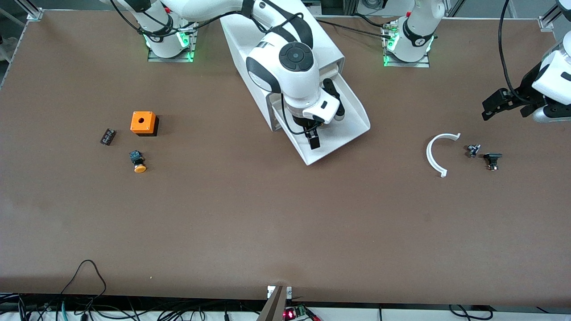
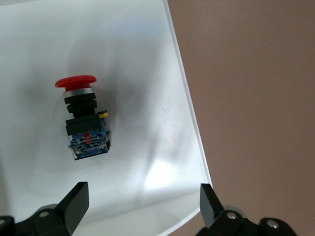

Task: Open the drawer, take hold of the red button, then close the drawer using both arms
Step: 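Lower the right gripper and grasp the red mushroom button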

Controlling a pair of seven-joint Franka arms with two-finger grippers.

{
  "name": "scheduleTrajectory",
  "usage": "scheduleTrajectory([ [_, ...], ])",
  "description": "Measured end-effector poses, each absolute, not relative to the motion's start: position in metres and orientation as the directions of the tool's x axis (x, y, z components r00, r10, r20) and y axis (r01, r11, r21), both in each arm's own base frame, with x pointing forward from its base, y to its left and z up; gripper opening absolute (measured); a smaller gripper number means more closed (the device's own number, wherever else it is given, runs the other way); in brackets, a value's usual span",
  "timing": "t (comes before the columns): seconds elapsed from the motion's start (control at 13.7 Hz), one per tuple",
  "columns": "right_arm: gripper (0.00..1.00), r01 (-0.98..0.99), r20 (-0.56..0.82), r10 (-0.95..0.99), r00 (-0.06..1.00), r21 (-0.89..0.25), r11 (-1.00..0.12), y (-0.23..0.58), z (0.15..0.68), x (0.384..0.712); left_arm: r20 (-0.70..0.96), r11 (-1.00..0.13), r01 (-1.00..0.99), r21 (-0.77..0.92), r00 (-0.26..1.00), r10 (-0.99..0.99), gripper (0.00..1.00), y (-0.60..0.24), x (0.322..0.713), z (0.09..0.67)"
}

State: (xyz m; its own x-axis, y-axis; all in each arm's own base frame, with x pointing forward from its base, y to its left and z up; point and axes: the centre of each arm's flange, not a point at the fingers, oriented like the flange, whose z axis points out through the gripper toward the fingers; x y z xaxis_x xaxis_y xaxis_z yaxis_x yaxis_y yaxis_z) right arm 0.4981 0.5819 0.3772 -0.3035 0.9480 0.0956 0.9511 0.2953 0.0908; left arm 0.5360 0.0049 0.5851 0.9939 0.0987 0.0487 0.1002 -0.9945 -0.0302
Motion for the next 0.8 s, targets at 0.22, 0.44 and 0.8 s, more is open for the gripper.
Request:
scheduleTrajectory([
  [0.22, 1.00, 0.947, 0.070, 0.945, -0.320, 0.056, 0.316, 0.587, 0.373, 0.485, 0.055, -0.994, 0.107, -0.029, 0.993, 0.106, 1.00, 0.008, 0.536, 0.588],
  [0.44, 1.00, 0.945, 0.062, 0.943, -0.327, 0.045, 0.325, 0.590, 0.371, 0.480, 0.054, -0.993, 0.115, -0.028, 0.992, 0.113, 1.00, 0.012, 0.537, 0.588],
  [0.8, 1.00, 0.943, 0.051, 0.941, -0.333, 0.018, 0.333, 0.597, 0.351, 0.472, 0.052, -0.992, 0.120, -0.028, 0.992, 0.118, 1.00, 0.015, 0.537, 0.587],
])
